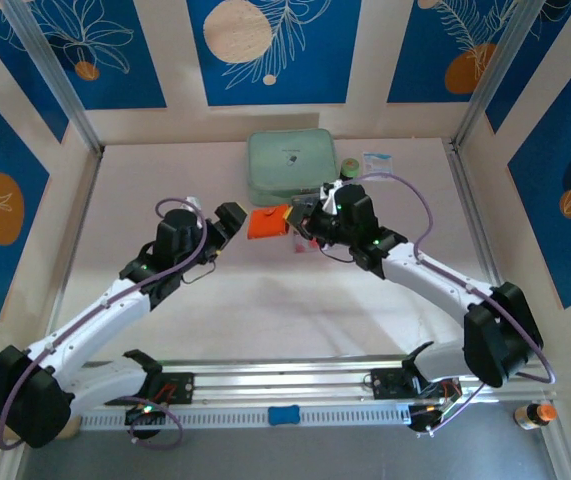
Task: Put the credit cards into the card holder
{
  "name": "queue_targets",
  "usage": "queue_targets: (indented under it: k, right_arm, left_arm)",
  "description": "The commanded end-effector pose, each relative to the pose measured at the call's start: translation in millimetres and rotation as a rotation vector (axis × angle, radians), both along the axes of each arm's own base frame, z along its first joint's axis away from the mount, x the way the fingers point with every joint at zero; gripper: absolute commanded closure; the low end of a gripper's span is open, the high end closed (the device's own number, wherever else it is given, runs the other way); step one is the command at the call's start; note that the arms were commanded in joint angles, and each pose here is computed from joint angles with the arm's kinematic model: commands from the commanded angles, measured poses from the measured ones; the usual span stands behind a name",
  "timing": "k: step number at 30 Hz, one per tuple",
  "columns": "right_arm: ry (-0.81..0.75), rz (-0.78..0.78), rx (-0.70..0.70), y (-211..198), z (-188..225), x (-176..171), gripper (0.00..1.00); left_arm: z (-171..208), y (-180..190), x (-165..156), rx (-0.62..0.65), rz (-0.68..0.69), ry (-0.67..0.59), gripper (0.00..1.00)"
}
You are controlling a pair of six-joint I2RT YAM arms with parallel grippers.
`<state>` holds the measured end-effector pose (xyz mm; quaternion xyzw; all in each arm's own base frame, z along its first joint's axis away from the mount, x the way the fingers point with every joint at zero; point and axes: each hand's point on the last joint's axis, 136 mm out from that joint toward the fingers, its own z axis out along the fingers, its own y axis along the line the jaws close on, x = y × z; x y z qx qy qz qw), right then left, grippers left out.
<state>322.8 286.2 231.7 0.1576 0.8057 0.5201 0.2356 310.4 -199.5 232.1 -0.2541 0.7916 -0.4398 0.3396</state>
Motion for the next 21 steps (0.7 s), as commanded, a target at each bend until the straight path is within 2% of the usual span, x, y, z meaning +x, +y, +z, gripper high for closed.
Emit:
queue_targets:
  k: [1,7,21]
  right_arm:
    - [-0.015,-0.117,0.067,-10,30,12,1.0]
    - [-0.038,-0.166,0.13,-9,51,16,1.0]
    - [-0.046,-0.15,0.203,7,67,11,1.0]
  left_arm:
    - [22,-7,11,-0.154,0.037,-0.038,0.07]
    - [31,-23,20,-0.238,0.015,-0.051,0.15]
    - [24,-41,28,-0.286,0.014,-0.024,0.14]
